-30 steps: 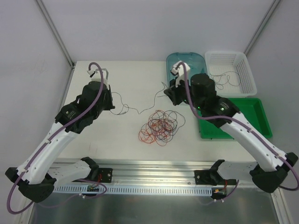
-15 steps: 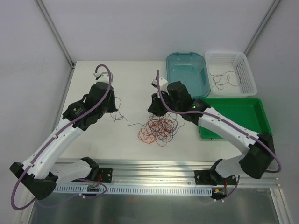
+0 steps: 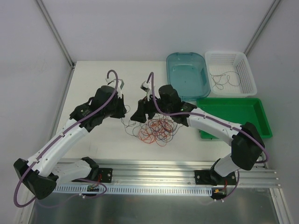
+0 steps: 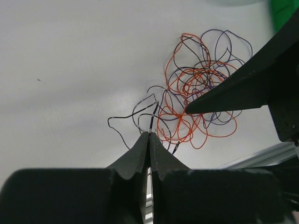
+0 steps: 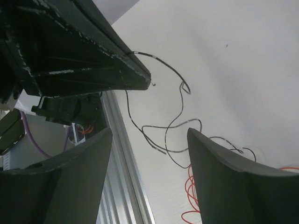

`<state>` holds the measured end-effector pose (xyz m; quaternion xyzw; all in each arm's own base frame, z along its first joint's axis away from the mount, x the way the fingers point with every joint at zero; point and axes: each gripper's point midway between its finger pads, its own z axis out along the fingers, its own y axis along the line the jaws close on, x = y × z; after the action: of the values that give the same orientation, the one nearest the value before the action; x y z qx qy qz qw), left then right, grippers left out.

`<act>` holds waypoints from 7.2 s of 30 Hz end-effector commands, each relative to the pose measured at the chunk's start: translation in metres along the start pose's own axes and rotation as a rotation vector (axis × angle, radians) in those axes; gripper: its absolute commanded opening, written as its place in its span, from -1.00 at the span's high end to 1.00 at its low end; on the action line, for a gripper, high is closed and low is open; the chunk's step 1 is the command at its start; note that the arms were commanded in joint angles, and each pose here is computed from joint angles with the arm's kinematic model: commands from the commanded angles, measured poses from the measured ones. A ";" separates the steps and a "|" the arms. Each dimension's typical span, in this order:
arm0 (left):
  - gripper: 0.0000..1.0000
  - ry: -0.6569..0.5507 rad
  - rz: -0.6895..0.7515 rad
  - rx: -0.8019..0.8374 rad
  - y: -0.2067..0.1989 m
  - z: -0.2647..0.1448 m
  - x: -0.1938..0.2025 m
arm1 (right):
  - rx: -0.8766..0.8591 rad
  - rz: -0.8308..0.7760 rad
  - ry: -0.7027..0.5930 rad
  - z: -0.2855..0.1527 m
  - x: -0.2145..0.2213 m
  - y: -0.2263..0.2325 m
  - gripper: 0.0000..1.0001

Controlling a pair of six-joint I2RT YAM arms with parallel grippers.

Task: Untangle the cables

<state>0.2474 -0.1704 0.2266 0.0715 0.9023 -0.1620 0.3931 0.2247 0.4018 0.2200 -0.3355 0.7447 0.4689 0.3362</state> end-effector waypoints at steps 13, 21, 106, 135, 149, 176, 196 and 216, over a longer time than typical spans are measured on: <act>1.00 -0.102 -0.124 0.163 -0.032 -0.024 -0.028 | -0.175 -0.101 0.019 0.017 0.024 0.043 -0.40; 1.00 -0.135 -0.176 0.151 -0.029 -0.031 -0.033 | -0.138 -0.096 0.035 0.024 0.029 0.035 0.30; -0.98 0.175 0.138 -0.334 0.102 0.069 0.050 | 1.217 0.383 -0.500 -0.347 -0.116 -0.391 -0.44; -0.98 0.361 0.062 0.153 -0.001 0.084 0.089 | 0.559 0.049 0.377 -0.117 0.088 -0.198 -0.42; -0.98 0.369 0.042 0.324 -0.046 0.092 0.099 | 0.513 0.043 0.351 -0.069 0.092 -0.208 0.38; -0.98 0.163 0.091 0.340 -0.047 0.064 0.062 | 0.628 -0.305 -0.394 -0.225 -0.182 0.038 0.99; -0.90 0.150 -0.020 0.365 -0.080 0.108 0.055 | 0.604 -0.270 -0.439 -0.250 -0.170 0.052 0.99; 1.00 0.126 -0.052 -0.159 -0.018 0.211 0.082 | 0.637 -0.264 -0.424 -0.306 -0.132 0.063 0.99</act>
<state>0.3185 -0.2939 0.0395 0.0867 0.9326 -0.1621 0.3107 0.2012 0.1900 0.4464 -0.2189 0.7243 0.2364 0.6095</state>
